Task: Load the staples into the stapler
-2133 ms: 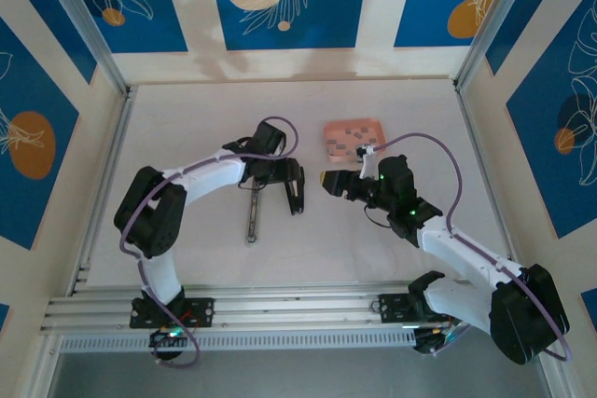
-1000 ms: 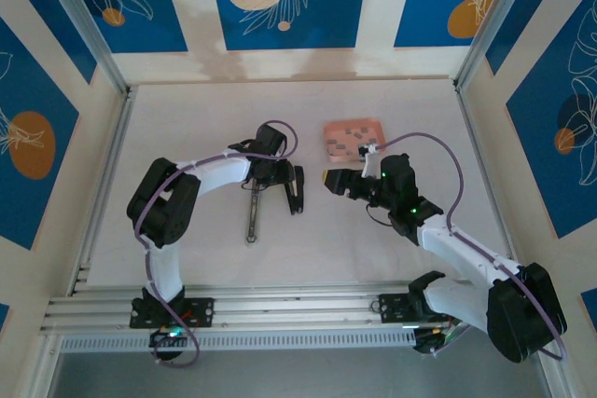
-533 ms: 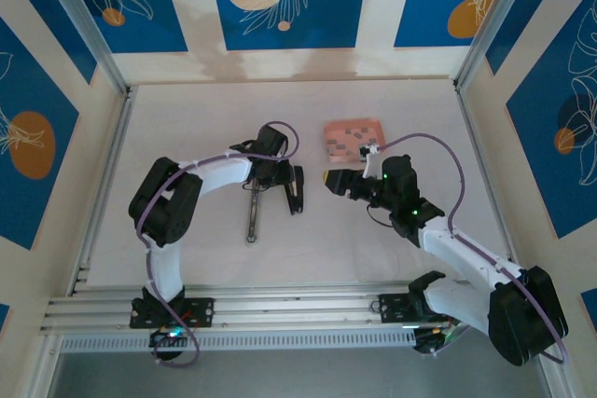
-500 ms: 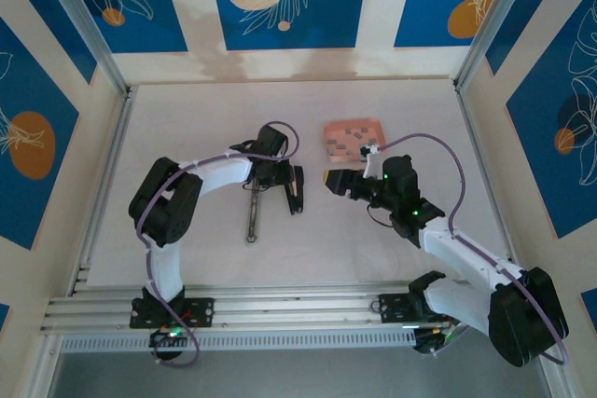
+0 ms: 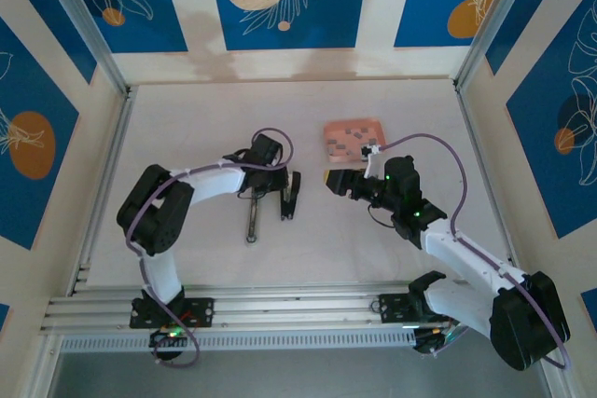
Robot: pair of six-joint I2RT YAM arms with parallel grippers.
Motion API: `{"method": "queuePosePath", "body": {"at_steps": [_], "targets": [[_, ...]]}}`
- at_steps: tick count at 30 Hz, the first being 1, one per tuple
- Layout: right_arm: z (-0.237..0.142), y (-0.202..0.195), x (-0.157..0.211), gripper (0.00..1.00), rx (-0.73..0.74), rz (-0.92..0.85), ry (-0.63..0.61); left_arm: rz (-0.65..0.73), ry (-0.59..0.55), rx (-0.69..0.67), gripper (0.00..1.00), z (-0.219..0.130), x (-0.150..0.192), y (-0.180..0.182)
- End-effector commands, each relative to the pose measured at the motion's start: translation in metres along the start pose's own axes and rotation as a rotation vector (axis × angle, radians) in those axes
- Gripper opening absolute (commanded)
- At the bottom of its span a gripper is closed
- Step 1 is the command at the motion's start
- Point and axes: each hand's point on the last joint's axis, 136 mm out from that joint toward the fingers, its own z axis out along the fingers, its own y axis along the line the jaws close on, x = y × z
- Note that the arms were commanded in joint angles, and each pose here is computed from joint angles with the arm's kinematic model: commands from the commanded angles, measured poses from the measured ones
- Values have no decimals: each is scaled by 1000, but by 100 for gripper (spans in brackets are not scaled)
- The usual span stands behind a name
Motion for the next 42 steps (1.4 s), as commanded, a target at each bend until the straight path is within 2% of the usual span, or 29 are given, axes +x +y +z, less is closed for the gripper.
{"method": "queuePosePath", "body": {"at_steps": [1, 17, 28, 35, 37, 42], "targets": [[1, 0, 2, 64, 3, 9, 15, -2, -85, 76, 0, -21, -10, -16], [37, -10, 39, 66, 36, 72, 187, -10, -180, 311, 0, -52, -9, -43], [64, -10, 34, 74, -4, 29, 219, 42, -282, 588, 0, -88, -13, -80], [79, -9, 28, 74, -30, 27, 232, 96, -300, 684, 0, -102, -9, -93], [83, -9, 26, 72, -35, 26, 235, 106, -309, 707, 0, -107, -10, -97], [87, -9, 24, 58, -55, 34, 231, 112, -317, 715, 0, -111, -10, -98]]}}
